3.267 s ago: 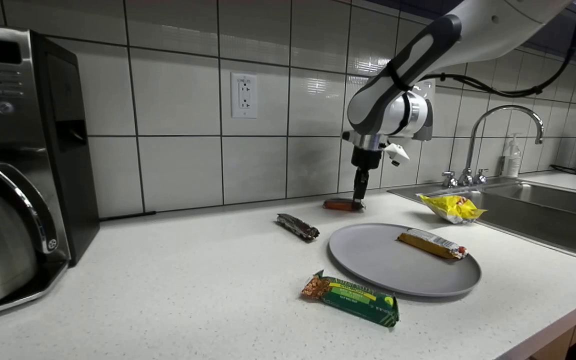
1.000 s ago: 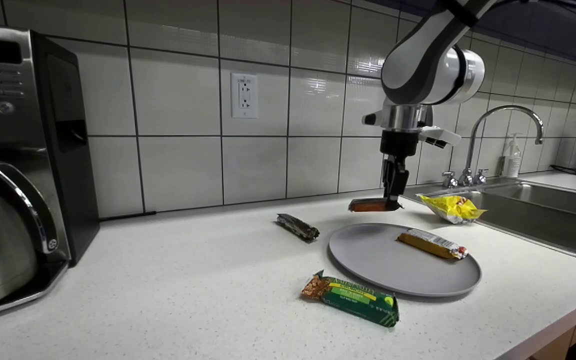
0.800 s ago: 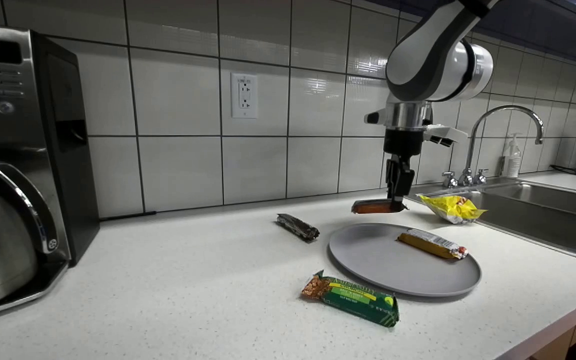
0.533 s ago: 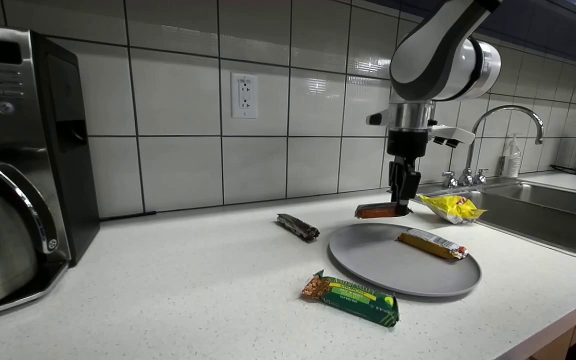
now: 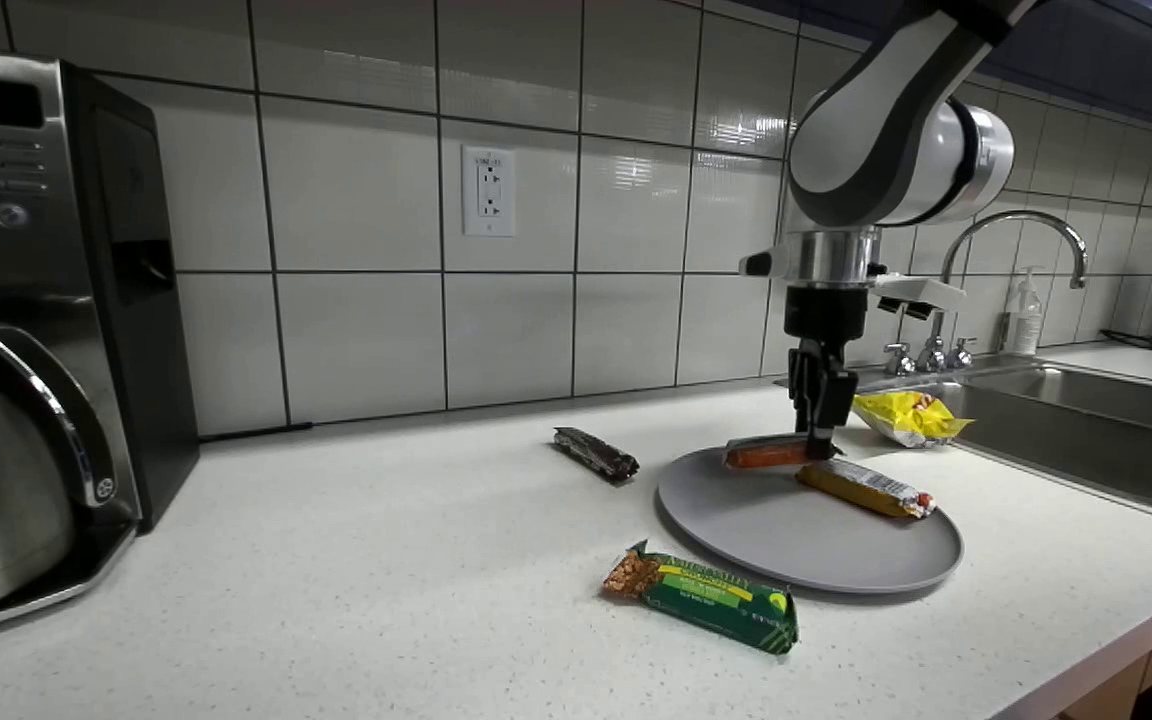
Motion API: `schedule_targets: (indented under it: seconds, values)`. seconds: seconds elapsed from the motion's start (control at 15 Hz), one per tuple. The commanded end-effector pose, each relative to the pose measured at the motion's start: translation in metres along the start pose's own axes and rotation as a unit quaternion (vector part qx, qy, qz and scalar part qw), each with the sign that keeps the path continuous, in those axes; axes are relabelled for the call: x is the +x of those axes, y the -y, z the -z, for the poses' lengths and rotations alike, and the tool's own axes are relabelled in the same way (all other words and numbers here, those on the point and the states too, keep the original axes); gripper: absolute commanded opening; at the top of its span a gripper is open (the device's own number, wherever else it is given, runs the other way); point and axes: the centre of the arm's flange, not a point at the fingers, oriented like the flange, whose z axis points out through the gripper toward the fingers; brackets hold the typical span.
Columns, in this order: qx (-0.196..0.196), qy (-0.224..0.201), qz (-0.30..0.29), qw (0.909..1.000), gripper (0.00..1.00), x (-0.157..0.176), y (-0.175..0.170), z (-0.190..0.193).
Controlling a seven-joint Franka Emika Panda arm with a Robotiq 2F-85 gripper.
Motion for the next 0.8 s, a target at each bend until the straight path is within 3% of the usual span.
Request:
schedule_targets:
  seconds: [0.0,0.47,0.6,0.73]
  values:
    - [-0.012,-0.003,0.006,0.9999,0.18,0.005,-0.001,-0.002]
    - [-0.02,-0.007,0.019,0.9996,0.18,0.023,-0.005,-0.011]
    - [-0.021,-0.009,0.023,0.9995,0.68,0.025,-0.005,-0.008]
    - [-0.025,-0.012,0.021,0.9994,0.76,0.023,-0.006,0.0]
